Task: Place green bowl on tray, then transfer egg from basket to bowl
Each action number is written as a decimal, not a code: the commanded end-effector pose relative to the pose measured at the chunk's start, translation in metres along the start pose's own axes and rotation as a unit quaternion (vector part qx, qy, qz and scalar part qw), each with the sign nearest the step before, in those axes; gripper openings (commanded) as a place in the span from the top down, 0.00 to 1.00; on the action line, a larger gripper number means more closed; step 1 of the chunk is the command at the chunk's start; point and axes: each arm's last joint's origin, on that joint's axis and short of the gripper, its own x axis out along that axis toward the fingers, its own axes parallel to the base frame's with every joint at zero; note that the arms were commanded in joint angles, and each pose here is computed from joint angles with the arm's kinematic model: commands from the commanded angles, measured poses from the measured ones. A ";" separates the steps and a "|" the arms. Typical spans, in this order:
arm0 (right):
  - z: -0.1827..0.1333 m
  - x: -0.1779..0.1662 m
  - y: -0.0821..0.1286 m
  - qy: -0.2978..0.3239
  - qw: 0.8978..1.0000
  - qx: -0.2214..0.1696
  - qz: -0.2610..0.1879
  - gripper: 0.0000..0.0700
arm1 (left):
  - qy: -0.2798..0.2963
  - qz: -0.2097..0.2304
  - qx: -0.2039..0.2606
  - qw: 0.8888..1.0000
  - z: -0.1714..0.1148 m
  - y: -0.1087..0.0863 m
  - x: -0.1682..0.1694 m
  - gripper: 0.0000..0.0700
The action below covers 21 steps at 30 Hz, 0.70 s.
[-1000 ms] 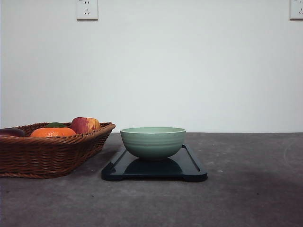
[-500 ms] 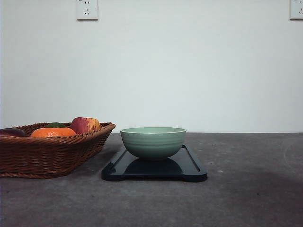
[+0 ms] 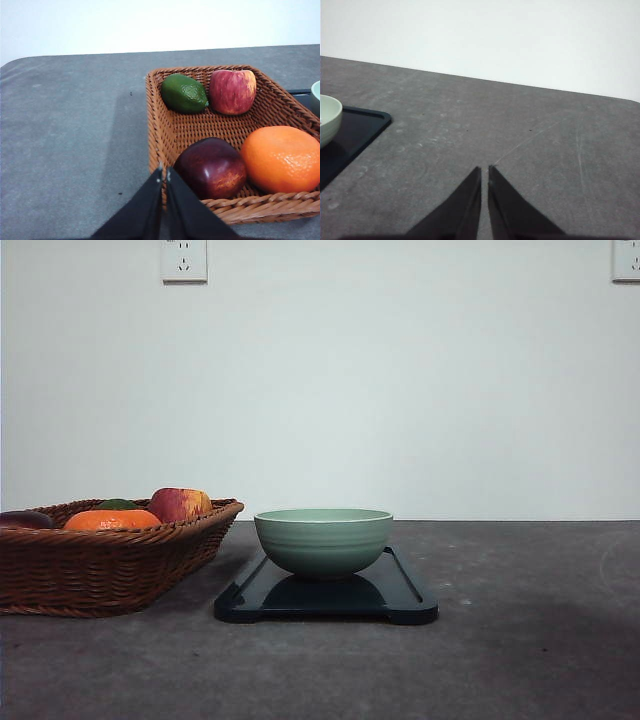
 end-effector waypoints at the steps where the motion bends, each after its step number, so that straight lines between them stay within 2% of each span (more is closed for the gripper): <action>1: 0.000 0.000 0.000 -0.006 1.000 0.009 -0.002 0.98 | 0.013 -0.001 -0.002 1.000 -0.007 0.000 0.002 1.00; 21: 0.000 0.000 0.000 -0.006 1.000 0.009 -0.002 0.98 | 0.013 -0.001 -0.002 1.000 -0.007 0.000 0.002 1.00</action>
